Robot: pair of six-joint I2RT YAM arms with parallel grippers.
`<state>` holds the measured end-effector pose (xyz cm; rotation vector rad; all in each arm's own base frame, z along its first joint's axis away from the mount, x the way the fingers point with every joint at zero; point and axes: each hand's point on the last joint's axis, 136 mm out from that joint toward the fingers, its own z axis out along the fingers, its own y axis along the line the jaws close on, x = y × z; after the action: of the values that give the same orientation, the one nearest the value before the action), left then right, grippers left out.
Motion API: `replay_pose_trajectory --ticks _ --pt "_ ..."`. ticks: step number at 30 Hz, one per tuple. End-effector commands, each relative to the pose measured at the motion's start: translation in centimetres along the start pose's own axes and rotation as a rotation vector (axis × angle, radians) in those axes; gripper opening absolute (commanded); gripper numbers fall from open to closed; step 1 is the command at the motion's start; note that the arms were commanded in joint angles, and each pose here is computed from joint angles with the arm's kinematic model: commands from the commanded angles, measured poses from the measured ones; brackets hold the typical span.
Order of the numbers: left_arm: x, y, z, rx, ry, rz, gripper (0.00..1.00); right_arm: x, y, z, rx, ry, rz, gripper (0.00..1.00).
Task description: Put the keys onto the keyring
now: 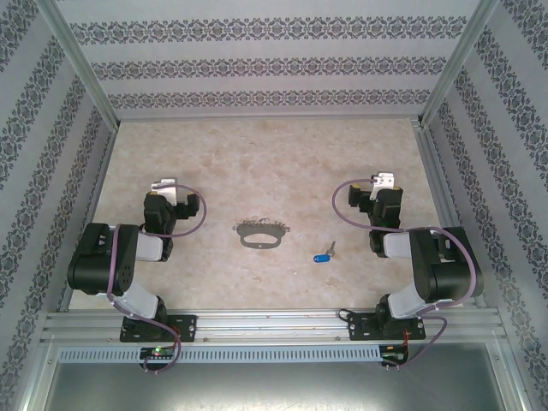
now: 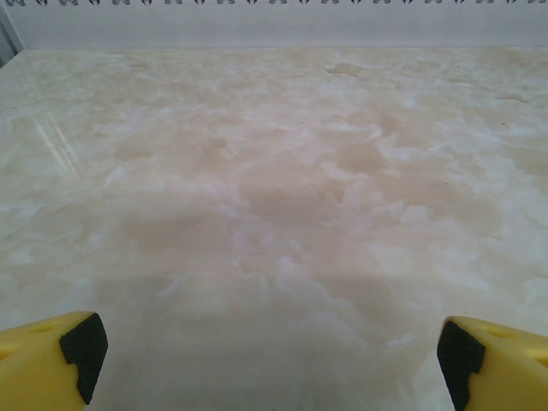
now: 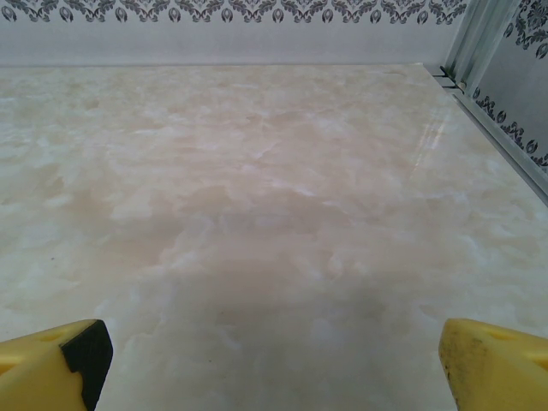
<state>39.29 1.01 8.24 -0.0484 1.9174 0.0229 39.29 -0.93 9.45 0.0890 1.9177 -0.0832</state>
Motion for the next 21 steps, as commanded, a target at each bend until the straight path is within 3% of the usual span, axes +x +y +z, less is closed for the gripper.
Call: replay_pose_trajectory --ticks 1,4,8,12,15,21 --pt "-0.8 -0.6 0.0 0.03 -0.02 0.022 1.0 -1.2 0.0 -0.2 0.005 -0.044 0.015 0.98" --pt "-1.8 -0.1 -0.5 -0.002 -0.021 0.016 1.0 -2.7 0.0 -0.9 0.019 -0.069 0.006 0.98" --pt "-3.2 0.3 -0.8 -0.026 0.013 0.012 1.0 -4.7 -0.2 -2.0 0.036 -0.014 -0.006 0.98" --pt "-4.7 0.2 -1.5 -0.046 0.015 0.025 1.0 -7.5 0.6 -2.9 -0.022 0.009 0.107 0.98" --pt "-6.3 0.0 -2.2 -0.039 -0.006 -0.028 1.0 -8.3 -1.1 -3.3 0.069 0.025 0.354 0.98" --pt "-8.7 -2.8 -3.5 0.086 -0.038 -0.191 1.0 -8.7 2.7 -3.6 -0.117 0.128 0.425 0.98"
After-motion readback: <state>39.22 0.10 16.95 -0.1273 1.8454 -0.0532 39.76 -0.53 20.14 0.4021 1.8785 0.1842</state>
